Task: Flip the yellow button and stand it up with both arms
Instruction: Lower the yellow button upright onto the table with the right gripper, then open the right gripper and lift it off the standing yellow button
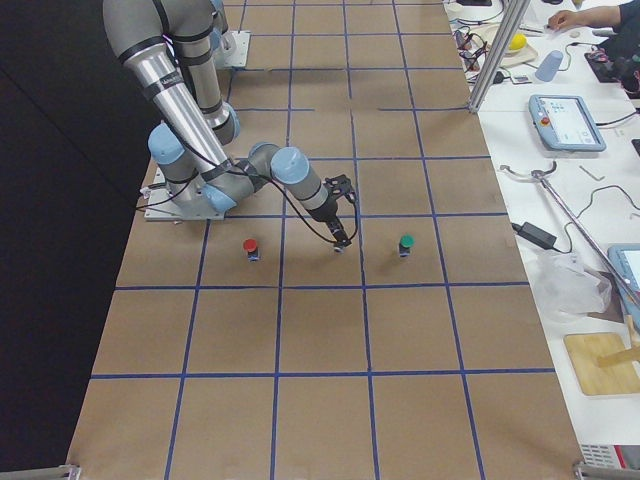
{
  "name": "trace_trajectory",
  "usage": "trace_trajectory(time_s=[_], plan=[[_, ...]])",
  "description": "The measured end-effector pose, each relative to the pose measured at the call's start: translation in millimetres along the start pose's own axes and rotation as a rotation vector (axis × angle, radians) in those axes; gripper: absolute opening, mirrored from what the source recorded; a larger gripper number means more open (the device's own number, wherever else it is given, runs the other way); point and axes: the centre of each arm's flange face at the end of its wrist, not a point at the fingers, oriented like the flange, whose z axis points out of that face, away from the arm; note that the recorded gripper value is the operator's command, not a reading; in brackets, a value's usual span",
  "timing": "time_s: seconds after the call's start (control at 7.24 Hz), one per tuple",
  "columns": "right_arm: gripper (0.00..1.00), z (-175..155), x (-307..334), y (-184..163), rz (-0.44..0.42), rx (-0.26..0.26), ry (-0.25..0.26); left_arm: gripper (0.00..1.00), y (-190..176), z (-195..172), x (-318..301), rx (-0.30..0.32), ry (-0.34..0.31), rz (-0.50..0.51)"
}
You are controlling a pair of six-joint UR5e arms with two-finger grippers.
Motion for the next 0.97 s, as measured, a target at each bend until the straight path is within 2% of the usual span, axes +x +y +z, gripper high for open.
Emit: trace_trajectory(time_s=[0.28,0.55,0.69,0.97], plan=[[1.0,-34,1,-39,0.126,-0.087,-0.062,1.0,1,0,0,-0.016,0.001,-0.019],[1.0,-74,-15,-102,0.276,-0.23,-0.112,1.0,0,-1,0,-0.022,0.001,-0.021],[1.0,-91,-37,-135,0.337,-0.3,-0.119,1.0,-1,-1,0,-0.023,0.001,-0.022],[1.0,-118,-101,-188,0.369,-0.38,-0.099,1.0,0,-1,0,-0.025,0.0,-0.027]])
